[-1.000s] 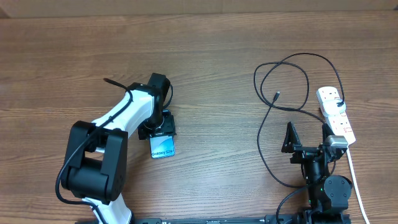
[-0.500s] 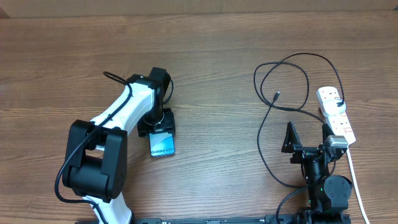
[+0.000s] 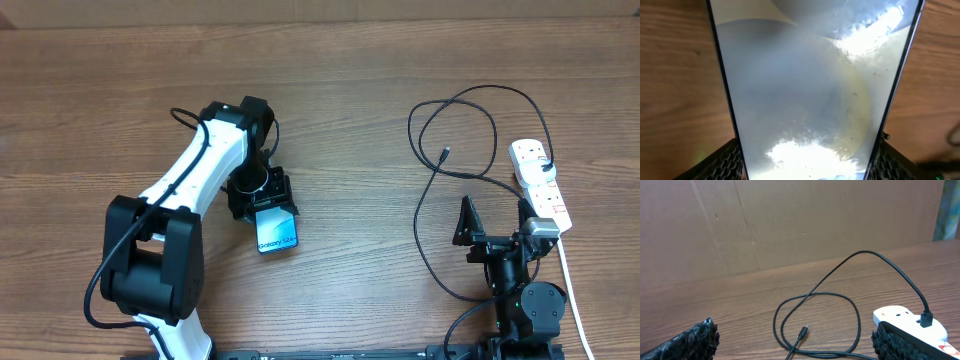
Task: Plug charger to phone and switch on socket
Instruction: 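Lift the phone with the left gripper and tilt it upright, then reach the right gripper toward the phone held by the left gripper, then grasp the phone's bottom end with the right gripper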
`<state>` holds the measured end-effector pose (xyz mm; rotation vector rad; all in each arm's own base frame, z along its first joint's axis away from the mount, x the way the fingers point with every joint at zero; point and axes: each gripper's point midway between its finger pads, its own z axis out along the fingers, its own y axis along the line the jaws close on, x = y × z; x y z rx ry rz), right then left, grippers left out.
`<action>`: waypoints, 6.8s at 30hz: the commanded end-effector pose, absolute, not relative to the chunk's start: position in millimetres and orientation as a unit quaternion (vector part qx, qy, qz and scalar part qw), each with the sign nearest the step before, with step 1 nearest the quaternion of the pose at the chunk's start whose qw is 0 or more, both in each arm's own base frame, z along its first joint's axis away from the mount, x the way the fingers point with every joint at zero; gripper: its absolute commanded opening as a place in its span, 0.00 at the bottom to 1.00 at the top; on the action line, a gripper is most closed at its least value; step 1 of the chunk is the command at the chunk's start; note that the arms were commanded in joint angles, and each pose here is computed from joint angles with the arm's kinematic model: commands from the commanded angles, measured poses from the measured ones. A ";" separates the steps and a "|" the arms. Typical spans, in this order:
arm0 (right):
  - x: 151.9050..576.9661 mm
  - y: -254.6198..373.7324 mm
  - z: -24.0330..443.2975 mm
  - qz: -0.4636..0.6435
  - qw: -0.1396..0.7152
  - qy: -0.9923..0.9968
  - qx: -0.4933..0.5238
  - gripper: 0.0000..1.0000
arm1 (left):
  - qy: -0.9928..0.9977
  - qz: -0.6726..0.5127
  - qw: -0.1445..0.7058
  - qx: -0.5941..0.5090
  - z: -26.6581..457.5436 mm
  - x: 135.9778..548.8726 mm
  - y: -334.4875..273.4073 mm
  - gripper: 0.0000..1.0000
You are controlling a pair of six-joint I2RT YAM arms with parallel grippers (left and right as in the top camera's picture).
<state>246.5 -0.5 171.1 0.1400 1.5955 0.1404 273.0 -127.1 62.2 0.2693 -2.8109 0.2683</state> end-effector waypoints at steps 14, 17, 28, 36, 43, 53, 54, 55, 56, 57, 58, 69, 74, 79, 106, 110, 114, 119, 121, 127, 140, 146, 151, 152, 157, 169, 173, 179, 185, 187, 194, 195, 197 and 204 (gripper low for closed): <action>246.5 -0.7 169.7 0.062 0.696 0.713 0.061 1.00 | -0.947 0.222 0.213 0.095 97.4 260.0 -170.0 0.61; 246.5 -0.8 169.7 0.062 0.696 0.713 0.061 1.00 | -0.940 0.243 0.218 0.097 101.5 259.9 -176.8 0.61; 246.5 -0.7 169.7 0.062 0.696 0.713 0.061 1.00 | -0.925 0.285 0.230 0.102 111.0 259.3 -189.8 0.61; 246.5 -0.8 169.7 0.062 0.696 0.713 0.061 1.00 | -0.922 0.289 0.234 0.103 112.6 257.9 -191.0 0.61; 246.5 -0.7 169.7 0.062 0.696 0.713 0.061 1.00 | -0.927 0.279 0.230 0.102 109.9 258.4 -187.9 0.61; 246.5 -0.7 169.7 0.062 0.696 0.713 0.061 1.00 | -0.943 0.257 0.193 0.089 99.4 271.4 -181.3 0.61; 246.5 -0.8 169.7 0.062 0.696 0.713 0.061 1.00 | -0.945 0.252 0.189 0.088 97.8 272.9 -179.7 0.61; 246.5 -0.8 169.7 0.062 0.696 0.713 0.061 1.00 | -0.947 0.247 0.184 0.086 96.4 274.4 -178.3 0.61; 246.5 -0.8 169.7 0.062 0.696 0.713 0.061 1.00 | -0.949 0.243 0.181 0.085 95.3 275.3 -177.1 0.61; 246.5 -0.7 169.7 0.062 0.696 0.713 0.061 1.00 | -0.951 0.239 0.178 0.084 94.2 276.5 -175.9 0.61; 246.5 -0.8 169.7 0.062 0.696 0.713 0.061 1.00 | -0.953 0.235 0.174 0.083 92.9 277.7 -174.4 0.61; 246.5 -0.8 169.7 0.062 0.696 0.713 0.061 1.00 | -0.966 0.208 0.131 0.076 83.6 294.8 -166.6 0.61; 246.5 2.3 173.7 0.071 0.701 0.708 0.057 1.00 | -0.967 0.214 0.115 0.074 82.8 302.5 -168.8 0.61; 242.2 37.1 174.7 0.212 0.673 0.706 0.057 1.00 | -0.968 0.209 0.100 0.097 80.9 311.9 -168.5 0.61; 197.5 119.2 175.6 0.517 0.482 0.707 0.031 1.00 | -0.915 0.334 0.111 0.195 105.8 338.6 -211.7 0.61; 202.1 116.1 167.6 0.504 0.473 0.722 0.046 0.99 | -0.915 0.334 0.111 0.198 105.8 339.0 -211.8 0.61; 209.4 108.2 157.1 0.464 0.455 0.757 0.071 0.99 | -0.915 0.334 0.111 0.198 105.8 339.1 -211.8 0.61; 223.3 97.6 167.4 0.426 0.443 0.782 0.102 0.99 | -0.914 0.334 0.112 0.203 105.8 339.3 -211.9 0.61; 227.0 97.6 172.1 0.425 0.434 0.787 0.105 0.99 | -0.913 0.334 0.112 0.203 105.9 339.4 -212.0 0.61; 234.1 103.3 171.3 0.422 0.360 0.821 0.139 0.99 | -0.911 0.335 0.113 0.212 106.1 340.7 -212.4 0.61; 255.8 135.5 137.5 0.353 0.304 0.870 0.162 1.00 | -0.904 0.332 0.120 0.240 106.3 342.3 -212.7 0.61; 287.9 179.9 147.1 0.386 0.350 0.847 0.107 1.00 | -0.901 0.335 0.117 0.248 107.0 345.8 -213.8 0.61; 304.2 202.4 140.3 0.416 0.348 0.835 0.097 1.00 | -0.898 0.338 0.115 0.258 107.5 349.0 -214.6 0.61; 306.8 206.8 139.7 0.422 0.348 0.831 0.098 1.00 | -0.897 0.339 0.113 0.260 107.9 350.8 -215.1 0.61; 311.4 231.4 129.9 0.439 0.348 0.825 0.075 1.00 | -0.893 0.346 0.104 0.268 109.5 357.8 -217.0 0.61; 324.9 238.7 119.3 0.422 0.377 0.812 0.142 1.00 | -0.890 0.351 0.094 0.275 110.3 364.3 -218.0 0.61; 327.7 240.6 128.2 0.427 0.395 0.801 0.144 0.93 | -0.890 0.351 0.095 0.275 110.5 364.4 -218.2 0.60; 329.5 240.4 132.0 0.431 0.401 0.795 0.147 0.81 | -0.891 0.353 0.100 0.269 111.3 360.3 -225.2 0.60; 328.5 241.5 131.7 0.433 0.397 0.795 0.149 0.76 | -0.893 0.352 0.104 0.259 111.5 355.1 -234.6 0.60; 328.3 241.4 131.1 0.432 0.397 0.796 0.150 0.76 | -0.893 0.351 0.107 0.259 111.5 353.5 -237.1 0.60; 327.7 241.0 124.6 0.426 0.390 0.802 0.151 0.66 | -0.891 0.351 0.112 0.266 111.9 351.7 -241.4 0.59; 327.7 241.0 123.0 0.425 0.389 0.803 0.153 0.66 | -0.890 0.351 0.113 0.268 111.9 351.6 -241.5 0.59; 327.8 241.2 117.6 0.422 0.384 0.806 0.155 0.65 | -0.890 0.351 0.112 0.268 112.2 352.0 -242.0 0.58; 328.3 241.4 110.0 0.423 0.372 0.809 0.170 0.63 | -0.892 0.354 0.109 0.259 112.7 350.9 -248.2 0.57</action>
